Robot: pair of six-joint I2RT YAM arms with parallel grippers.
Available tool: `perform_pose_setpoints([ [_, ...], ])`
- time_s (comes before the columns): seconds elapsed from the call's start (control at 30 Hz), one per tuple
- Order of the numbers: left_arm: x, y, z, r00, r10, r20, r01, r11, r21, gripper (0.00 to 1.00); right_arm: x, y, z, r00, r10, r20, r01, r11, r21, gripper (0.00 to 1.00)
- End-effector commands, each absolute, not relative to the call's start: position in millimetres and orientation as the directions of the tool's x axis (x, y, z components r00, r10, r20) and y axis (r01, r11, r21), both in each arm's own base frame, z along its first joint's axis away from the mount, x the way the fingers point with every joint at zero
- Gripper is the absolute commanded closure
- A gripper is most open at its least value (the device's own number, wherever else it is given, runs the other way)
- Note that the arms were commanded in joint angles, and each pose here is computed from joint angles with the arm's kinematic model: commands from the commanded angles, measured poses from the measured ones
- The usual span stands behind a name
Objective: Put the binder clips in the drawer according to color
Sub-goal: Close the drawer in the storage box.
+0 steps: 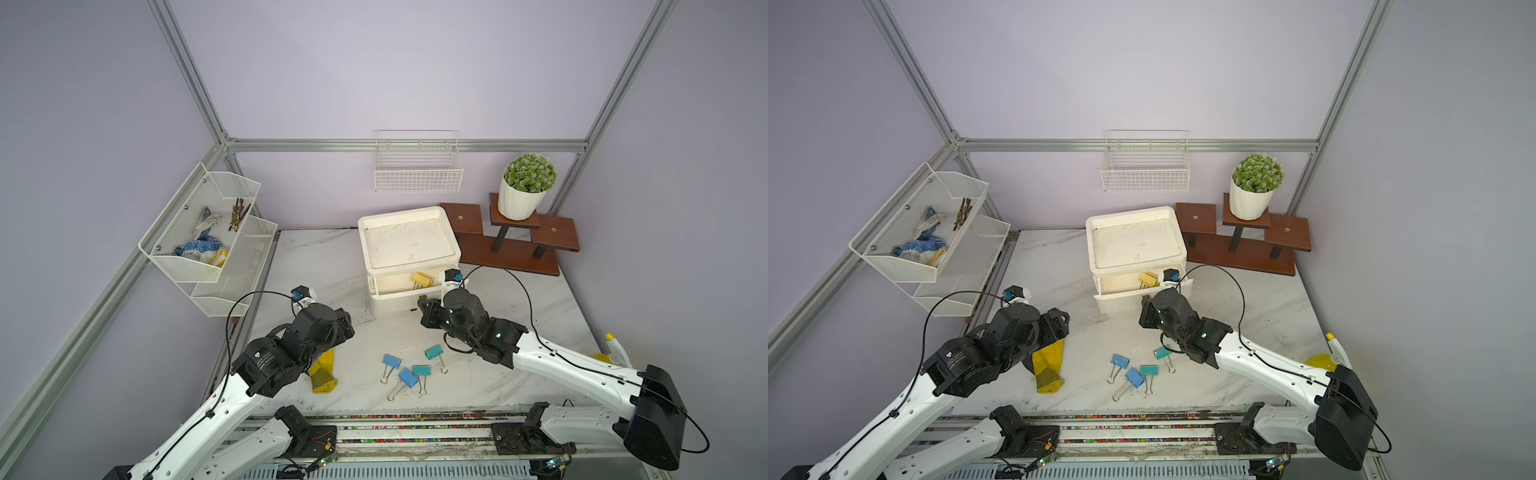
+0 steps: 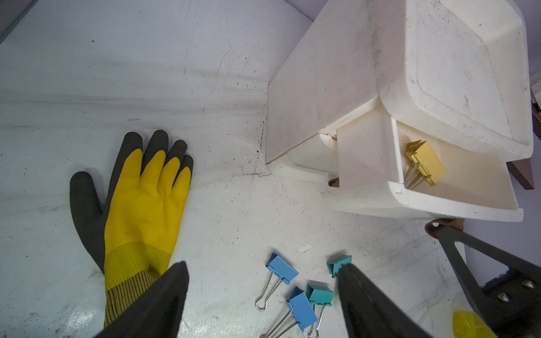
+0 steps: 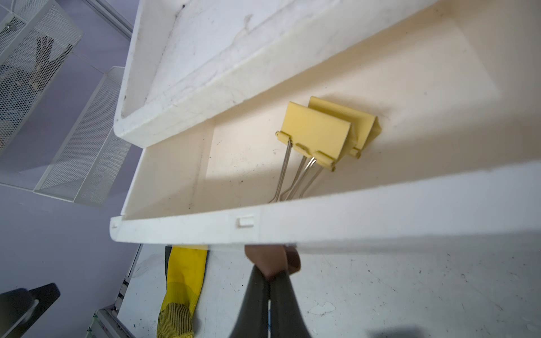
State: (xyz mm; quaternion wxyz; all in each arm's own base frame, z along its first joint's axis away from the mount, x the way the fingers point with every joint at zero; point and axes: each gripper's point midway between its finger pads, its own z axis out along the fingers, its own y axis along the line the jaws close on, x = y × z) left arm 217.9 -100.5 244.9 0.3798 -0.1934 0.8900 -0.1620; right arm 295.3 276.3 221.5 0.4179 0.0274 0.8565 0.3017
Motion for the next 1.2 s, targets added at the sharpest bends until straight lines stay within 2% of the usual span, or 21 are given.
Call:
perform_pose_setpoints([
  [0.0, 222, -104, 258, -0.611, -0.481, -0.628, -0.199, 0.862, -0.466, 0.16, 313, 278, 242, -0.604, 0.335, -0.723, -0.211, 0.808, 0.551, 1.00],
  [0.5, 224, -110, 249, -0.629, -0.479, -0.612, -0.199, 0.861, -0.469, 0.16, 363, 294, 247, -0.578, 0.360, -0.732, -0.192, 0.812, 0.551, 1.00],
  [0.83, 227, -121, 239, -0.647, -0.483, -0.590, -0.187, 0.851, -0.491, 0.18, 368, 298, 231, -0.607, 0.360, -0.708, -0.168, 0.813, 0.558, 1.00],
  [0.87, 227, -122, 239, -0.649, -0.482, -0.589, -0.185, 0.851, -0.492, 0.19, 367, 297, 230, -0.611, 0.360, -0.705, -0.166, 0.812, 0.559, 0.98],
  [0.93, 228, -125, 238, -0.650, -0.480, -0.589, -0.178, 0.849, -0.497, 0.19, 364, 296, 230, -0.613, 0.355, -0.705, -0.173, 0.811, 0.559, 0.82],
  [1.0, 229, -127, 235, -0.655, -0.478, -0.584, -0.174, 0.849, -0.499, 0.20, 359, 292, 231, -0.617, 0.349, -0.705, -0.180, 0.810, 0.558, 0.61],
  [1.03, 229, -128, 233, -0.659, -0.476, -0.583, -0.173, 0.849, -0.499, 0.20, 355, 290, 229, -0.621, 0.345, -0.703, -0.178, 0.812, 0.555, 0.54],
  [1.1, 230, -131, 228, -0.663, -0.478, -0.576, -0.171, 0.845, -0.506, 0.20, 345, 280, 221, -0.632, 0.347, -0.693, -0.165, 0.814, 0.557, 0.46],
  [1.17, 231, -133, 227, -0.664, -0.482, -0.572, -0.170, 0.842, -0.512, 0.20, 334, 277, 206, -0.639, 0.346, -0.686, -0.185, 0.797, 0.574, 0.46],
])
